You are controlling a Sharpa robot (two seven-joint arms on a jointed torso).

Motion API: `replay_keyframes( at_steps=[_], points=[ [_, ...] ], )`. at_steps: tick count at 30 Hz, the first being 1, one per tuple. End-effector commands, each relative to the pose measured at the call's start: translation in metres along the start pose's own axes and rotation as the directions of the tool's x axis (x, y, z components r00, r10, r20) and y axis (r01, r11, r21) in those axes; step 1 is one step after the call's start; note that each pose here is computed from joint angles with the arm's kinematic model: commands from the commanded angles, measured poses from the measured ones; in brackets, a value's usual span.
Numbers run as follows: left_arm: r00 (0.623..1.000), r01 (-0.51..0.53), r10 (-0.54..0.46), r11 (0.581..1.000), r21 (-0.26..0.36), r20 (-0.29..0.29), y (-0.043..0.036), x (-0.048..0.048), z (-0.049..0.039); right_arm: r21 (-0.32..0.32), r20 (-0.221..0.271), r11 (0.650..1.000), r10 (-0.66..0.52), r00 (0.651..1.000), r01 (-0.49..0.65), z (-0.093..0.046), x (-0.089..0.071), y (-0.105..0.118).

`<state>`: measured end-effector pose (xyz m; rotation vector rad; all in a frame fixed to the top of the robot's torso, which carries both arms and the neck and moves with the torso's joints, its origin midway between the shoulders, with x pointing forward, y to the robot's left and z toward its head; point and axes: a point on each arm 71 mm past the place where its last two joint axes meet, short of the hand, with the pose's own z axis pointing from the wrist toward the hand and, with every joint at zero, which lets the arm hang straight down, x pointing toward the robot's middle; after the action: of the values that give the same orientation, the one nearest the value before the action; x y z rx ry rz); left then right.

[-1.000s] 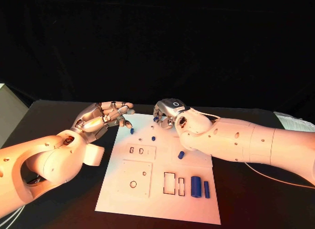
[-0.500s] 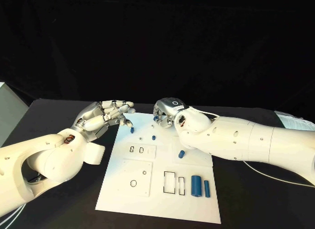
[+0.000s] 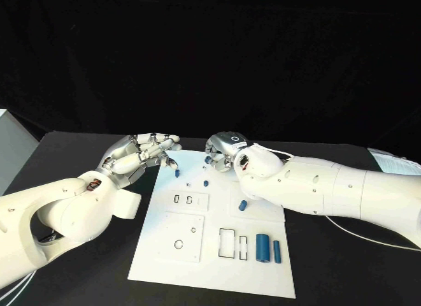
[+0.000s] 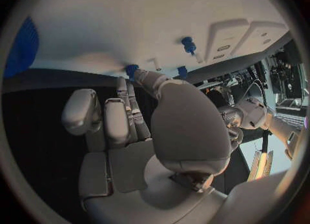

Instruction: Assemble the parts on the task board

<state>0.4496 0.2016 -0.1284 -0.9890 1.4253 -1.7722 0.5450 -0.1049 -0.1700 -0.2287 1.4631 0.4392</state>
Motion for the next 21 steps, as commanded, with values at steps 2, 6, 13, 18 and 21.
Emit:
replay_keyframes(
  at_steps=[2, 6, 13, 18, 21],
  points=[
    [1.000, 0.011, -0.011, 1.000, 0.004, -0.018, -0.0011, 0.0020, 0.0008, -0.004, -0.001, 1.000, 0.013, 1.000, -0.013, -0.003, 0.000, -0.001],
    [1.000, 0.010, -0.010, 1.000, 0.003, -0.016, -0.0012, 0.0012, 0.0004, -0.005, 0.007, 1.000, 0.023, 1.000, -0.023, -0.009, -0.002, -0.004],
    [1.000, 0.008, -0.008, 1.000, 0.003, -0.010, -0.0016, -0.0008, -0.0005, 0.008, 0.044, 0.998, 0.056, 0.997, -0.057, -0.030, -0.010, -0.017],
    [1.000, 0.007, -0.007, 1.000, 0.003, -0.007, -0.0018, -0.0019, -0.0011, 0.025, 0.095, 0.995, 0.097, 0.991, -0.100, -0.055, -0.020, -0.035],
    [1.000, 0.005, -0.005, 1.000, 0.003, -0.004, -0.0019, -0.0028, -0.0011, 0.041, 0.118, 0.991, 0.121, 0.986, -0.126, -0.070, -0.026, -0.048]
  ],
)
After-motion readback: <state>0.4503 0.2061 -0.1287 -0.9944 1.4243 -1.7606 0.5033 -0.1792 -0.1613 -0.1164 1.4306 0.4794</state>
